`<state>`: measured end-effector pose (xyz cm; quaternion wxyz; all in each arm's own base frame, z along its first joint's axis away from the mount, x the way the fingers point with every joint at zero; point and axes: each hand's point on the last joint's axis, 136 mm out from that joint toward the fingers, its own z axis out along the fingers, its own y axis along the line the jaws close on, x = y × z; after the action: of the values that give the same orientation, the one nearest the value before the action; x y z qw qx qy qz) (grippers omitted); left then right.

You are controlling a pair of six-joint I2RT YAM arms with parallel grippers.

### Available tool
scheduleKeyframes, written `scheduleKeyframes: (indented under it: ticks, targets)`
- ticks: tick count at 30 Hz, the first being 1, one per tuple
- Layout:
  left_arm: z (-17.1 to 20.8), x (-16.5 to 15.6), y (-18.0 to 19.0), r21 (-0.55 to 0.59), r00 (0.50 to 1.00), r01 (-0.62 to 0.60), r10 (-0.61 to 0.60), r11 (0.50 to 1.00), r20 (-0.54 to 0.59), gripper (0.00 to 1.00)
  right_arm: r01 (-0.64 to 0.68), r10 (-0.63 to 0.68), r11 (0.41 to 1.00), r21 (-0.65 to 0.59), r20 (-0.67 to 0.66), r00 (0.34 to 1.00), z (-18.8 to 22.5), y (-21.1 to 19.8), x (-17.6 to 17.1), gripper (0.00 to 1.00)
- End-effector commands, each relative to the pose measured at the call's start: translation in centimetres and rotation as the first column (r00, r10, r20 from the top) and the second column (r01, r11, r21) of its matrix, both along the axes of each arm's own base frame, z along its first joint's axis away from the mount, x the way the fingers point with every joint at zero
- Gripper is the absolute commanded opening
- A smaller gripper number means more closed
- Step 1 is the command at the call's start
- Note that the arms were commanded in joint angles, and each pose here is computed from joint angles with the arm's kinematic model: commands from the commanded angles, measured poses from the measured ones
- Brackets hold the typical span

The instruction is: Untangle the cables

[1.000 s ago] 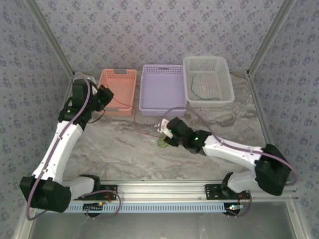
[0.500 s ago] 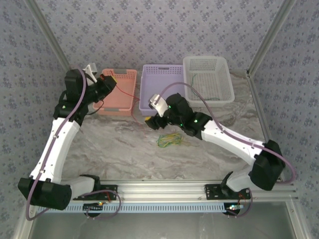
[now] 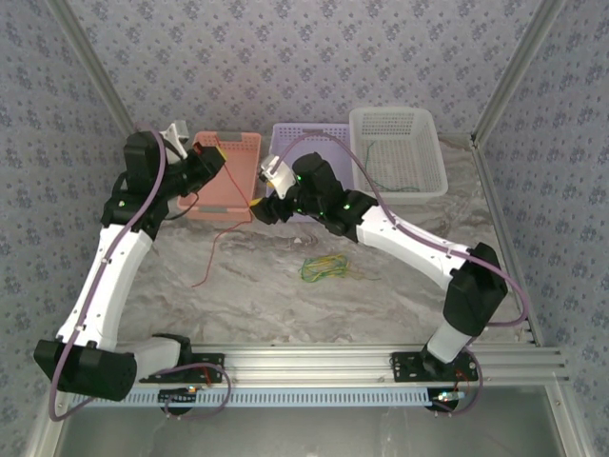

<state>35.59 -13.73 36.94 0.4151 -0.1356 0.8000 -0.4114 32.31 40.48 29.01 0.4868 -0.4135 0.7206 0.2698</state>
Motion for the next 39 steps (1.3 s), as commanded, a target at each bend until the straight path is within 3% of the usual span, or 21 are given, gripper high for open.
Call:
scheduleKeyframes:
  ticks: [1,6,10,23,26,30,32,35,36,37,38,39]
  targets:
    - [1.3,-0.2,-0.4,0.026,0.999,0.033,-0.034,0.999,0.040,0.00,0.028,-0.028,0.998,0.056,-0.001,1.000,1.3,-0.7,-0.7,0.69]
    - [1.1,-0.1,-0.4,0.047,0.998,0.038,-0.040,0.998,0.040,0.00,0.069,-0.069,0.994,0.079,-0.001,0.998,1.4,-2.8,-1.6,0.70]
    - [0.9,0.0,-0.6,0.051,0.998,0.049,-0.052,0.997,0.043,0.00,0.029,-0.030,0.994,0.107,0.009,1.000,2.0,-3.3,-3.0,0.71]
    - [0.4,0.1,-1.7,0.059,0.995,0.090,-0.092,0.994,0.039,0.00,-0.082,0.088,0.992,0.099,-0.055,0.995,1.8,1.6,-2.5,0.67]
    - [0.4,0.1,-1.8,0.059,0.995,0.094,-0.096,0.994,0.038,0.00,-0.079,0.086,0.994,0.082,-0.084,0.993,1.2,2.5,-1.9,0.53]
    - [0.7,0.0,-1.9,0.059,0.994,0.101,-0.103,0.993,0.047,0.00,-0.052,0.059,0.996,0.074,-0.097,0.994,0.8,2.6,-1.1,0.16]
    - [0.9,0.0,-2.0,0.059,0.992,0.109,-0.112,0.992,0.054,0.00,-0.031,0.039,0.997,0.077,-0.097,0.995,1.0,2.4,-0.8,0.02]
    - [1.3,-0.2,-2.1,0.059,0.991,0.115,-0.119,0.992,0.063,0.00,0.007,0.002,0.996,0.084,-0.112,0.994,1.3,2.0,-0.3,0.00]
    - [1.4,-0.3,-2.0,0.059,0.991,0.114,-0.117,0.992,0.067,0.06,0.021,-0.011,0.996,0.085,-0.119,0.993,1.4,1.8,-0.1,0.00]
    - [1.6,-0.4,-1.8,0.064,0.991,0.104,-0.108,0.993,0.073,0.23,0.034,-0.023,0.996,0.087,-0.124,0.992,1.5,1.7,0.0,0.00]
    - [2.1,-0.7,-1.5,0.068,0.992,0.086,-0.092,0.994,0.089,0.52,0.053,-0.041,0.995,0.085,-0.136,0.990,1.4,1.5,0.2,0.00]
    - [2.6,-1.0,-1.0,0.073,0.992,0.064,-0.071,0.995,0.106,0.71,0.075,-0.061,0.993,0.090,-0.150,0.987,1.5,1.2,0.5,0.00]
